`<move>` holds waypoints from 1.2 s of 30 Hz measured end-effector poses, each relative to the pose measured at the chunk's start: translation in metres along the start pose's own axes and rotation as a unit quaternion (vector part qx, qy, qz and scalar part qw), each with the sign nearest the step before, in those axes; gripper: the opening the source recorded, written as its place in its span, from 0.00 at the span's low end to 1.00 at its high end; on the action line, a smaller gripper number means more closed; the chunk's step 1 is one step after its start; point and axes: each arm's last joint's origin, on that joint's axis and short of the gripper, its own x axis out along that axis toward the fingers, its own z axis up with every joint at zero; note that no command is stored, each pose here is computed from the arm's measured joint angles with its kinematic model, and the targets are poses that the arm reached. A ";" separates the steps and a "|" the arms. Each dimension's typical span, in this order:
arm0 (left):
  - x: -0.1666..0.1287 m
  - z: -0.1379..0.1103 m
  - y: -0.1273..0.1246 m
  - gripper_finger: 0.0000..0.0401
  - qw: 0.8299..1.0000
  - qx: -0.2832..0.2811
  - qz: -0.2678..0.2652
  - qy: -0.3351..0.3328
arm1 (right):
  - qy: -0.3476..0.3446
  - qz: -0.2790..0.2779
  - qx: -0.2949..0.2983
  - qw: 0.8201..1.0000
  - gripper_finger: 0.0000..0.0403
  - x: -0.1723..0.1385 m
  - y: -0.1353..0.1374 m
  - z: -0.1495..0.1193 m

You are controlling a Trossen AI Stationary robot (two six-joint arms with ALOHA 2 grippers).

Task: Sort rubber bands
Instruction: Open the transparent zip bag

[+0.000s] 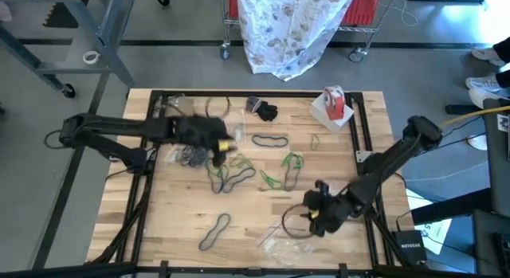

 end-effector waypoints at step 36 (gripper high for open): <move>0.158 -0.165 -0.143 0.44 0.977 -0.172 -0.107 0.071 | -0.079 -0.083 -0.335 0.935 0.42 0.117 0.020 -0.020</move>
